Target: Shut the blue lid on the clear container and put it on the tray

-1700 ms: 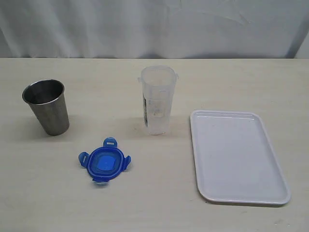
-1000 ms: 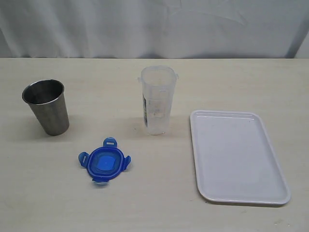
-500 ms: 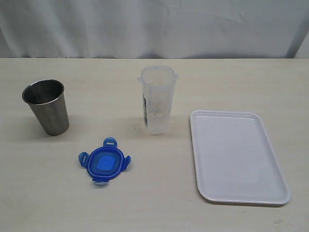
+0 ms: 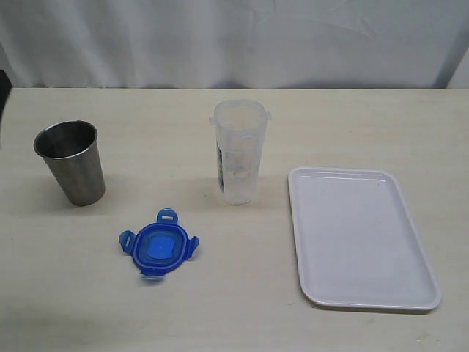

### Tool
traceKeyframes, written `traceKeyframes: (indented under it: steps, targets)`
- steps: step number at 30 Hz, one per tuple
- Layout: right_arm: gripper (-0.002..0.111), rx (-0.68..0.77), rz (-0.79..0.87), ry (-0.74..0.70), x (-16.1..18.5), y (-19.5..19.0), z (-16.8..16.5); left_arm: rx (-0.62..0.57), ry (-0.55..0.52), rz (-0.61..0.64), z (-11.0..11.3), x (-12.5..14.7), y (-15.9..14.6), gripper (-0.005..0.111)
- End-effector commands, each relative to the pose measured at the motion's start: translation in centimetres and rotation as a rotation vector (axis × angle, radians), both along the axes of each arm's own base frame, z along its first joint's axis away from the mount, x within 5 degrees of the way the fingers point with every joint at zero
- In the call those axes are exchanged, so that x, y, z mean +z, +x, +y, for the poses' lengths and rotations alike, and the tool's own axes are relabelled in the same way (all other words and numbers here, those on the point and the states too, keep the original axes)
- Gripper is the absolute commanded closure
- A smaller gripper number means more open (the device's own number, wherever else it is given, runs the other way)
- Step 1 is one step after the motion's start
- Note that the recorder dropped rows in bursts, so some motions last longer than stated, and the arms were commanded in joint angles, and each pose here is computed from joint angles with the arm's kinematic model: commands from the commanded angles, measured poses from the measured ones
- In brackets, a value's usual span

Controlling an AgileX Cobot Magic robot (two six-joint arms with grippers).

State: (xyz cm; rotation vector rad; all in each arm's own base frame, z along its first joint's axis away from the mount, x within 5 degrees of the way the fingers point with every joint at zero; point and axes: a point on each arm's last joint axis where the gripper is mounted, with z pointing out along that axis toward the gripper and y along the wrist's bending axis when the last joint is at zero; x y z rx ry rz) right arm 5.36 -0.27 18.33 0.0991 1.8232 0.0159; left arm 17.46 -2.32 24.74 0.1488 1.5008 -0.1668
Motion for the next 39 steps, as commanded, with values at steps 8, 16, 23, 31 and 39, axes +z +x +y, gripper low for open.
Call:
traceKeyframes:
  steps: [8, 16, 23, 31, 39]
  targets:
    - [0.104, -0.002, 0.001, 0.007, -0.1, 0.0, 0.0, -0.080, 0.021, 0.185, -1.0, -6.3, 4.1, 0.005]
    - [0.104, -0.002, 0.001, 0.007, -0.1, 0.0, 0.0, -0.114, 0.104, 0.305, -1.3, -9.7, 4.8, 0.005]
    - [0.104, -0.002, 0.001, 0.007, -0.1, 0.0, 0.0, -0.099, 0.102, 0.355, -1.1, -12.1, 5.3, 0.005]
    - [0.104, -0.002, 0.001, 0.007, -0.1, 0.0, 0.0, -0.073, 0.110, 0.340, -1.0, -13.1, 6.4, 0.005]
    - [0.104, -0.002, 0.001, 0.007, -0.1, 0.0, 0.0, -0.075, 0.107, 0.381, -1.1, -15.0, 8.3, 0.005]
